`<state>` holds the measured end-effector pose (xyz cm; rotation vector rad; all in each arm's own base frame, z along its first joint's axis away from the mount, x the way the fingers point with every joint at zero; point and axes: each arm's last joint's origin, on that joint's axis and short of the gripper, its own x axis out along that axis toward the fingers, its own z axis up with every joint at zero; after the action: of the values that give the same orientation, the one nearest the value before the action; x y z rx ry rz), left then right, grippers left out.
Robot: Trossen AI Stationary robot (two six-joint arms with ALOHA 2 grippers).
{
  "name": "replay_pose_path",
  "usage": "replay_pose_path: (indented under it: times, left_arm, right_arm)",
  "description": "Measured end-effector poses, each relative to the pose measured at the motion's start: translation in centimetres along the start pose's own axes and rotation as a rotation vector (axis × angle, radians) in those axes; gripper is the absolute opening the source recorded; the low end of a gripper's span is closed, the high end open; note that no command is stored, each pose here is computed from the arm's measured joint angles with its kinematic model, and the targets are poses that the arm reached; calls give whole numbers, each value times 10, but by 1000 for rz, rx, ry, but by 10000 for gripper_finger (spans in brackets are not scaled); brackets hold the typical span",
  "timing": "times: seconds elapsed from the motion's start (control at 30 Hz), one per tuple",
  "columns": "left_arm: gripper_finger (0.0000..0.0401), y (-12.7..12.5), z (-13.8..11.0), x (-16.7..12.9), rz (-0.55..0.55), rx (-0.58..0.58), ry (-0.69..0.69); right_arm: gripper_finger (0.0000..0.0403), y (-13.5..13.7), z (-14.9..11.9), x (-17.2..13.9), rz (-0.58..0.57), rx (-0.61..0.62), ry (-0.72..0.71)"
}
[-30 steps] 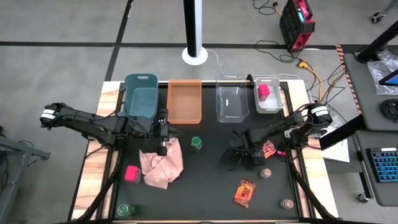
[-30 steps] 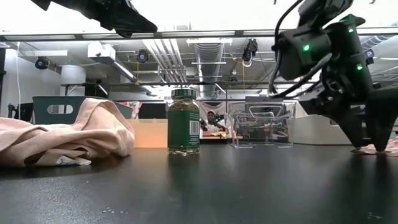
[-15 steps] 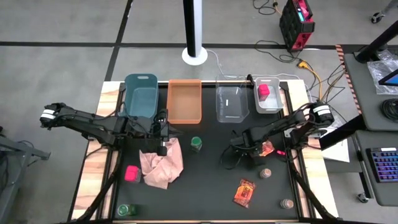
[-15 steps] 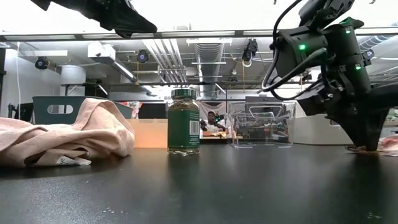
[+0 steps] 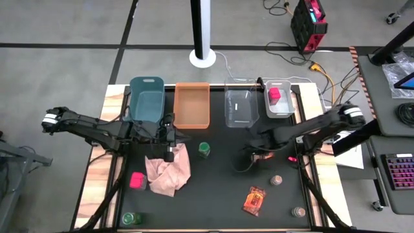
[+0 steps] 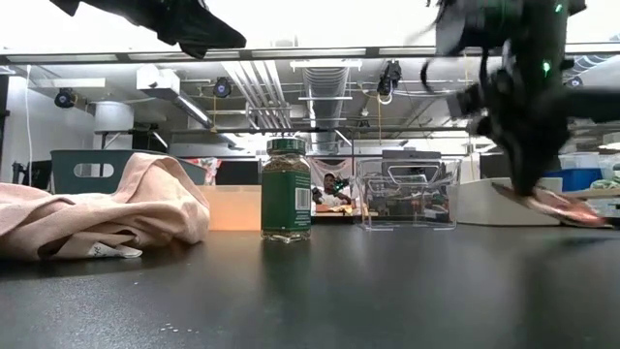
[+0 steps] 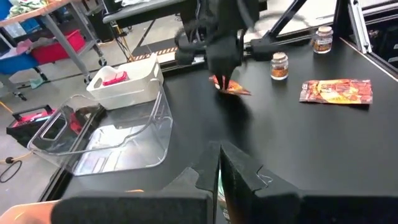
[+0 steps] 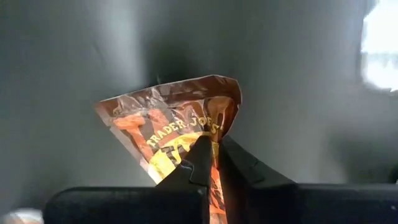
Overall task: Sort spices by type
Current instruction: Put the top orange seasoning pack into the blue bin
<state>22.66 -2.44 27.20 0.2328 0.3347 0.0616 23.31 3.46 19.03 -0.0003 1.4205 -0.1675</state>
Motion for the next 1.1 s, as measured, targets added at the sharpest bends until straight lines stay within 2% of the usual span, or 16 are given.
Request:
replay_pose_path:
  times: [0.13, 0.37, 0.43, 0.67, 0.87, 1.1]
  left_arm:
    - [0, 0, 1, 0, 3, -10, -11]
    - [0, 1, 6, 0, 12, -42, -66]
    - [0, 2, 9, -1, 33, -61, -93]
    - [0, 9, 15, -2, 233, -171, -138]
    - [0, 10, 17, -3, 238, -181, -159]
    - [0, -5, 15, 14, 201, -162, -168]
  right_arm:
    - [9, 6, 1, -30, -6, 26, -258]
    - [9, 27, 9, -55, -82, -74, -647]
    - [9, 32, 13, -52, -116, -106, -711]
    - [9, 44, 31, -37, -164, -189, -1006]
    - [9, 49, 35, -17, -173, -177, -1203]
    - [9, 51, 34, 6, -209, -110, -1306]
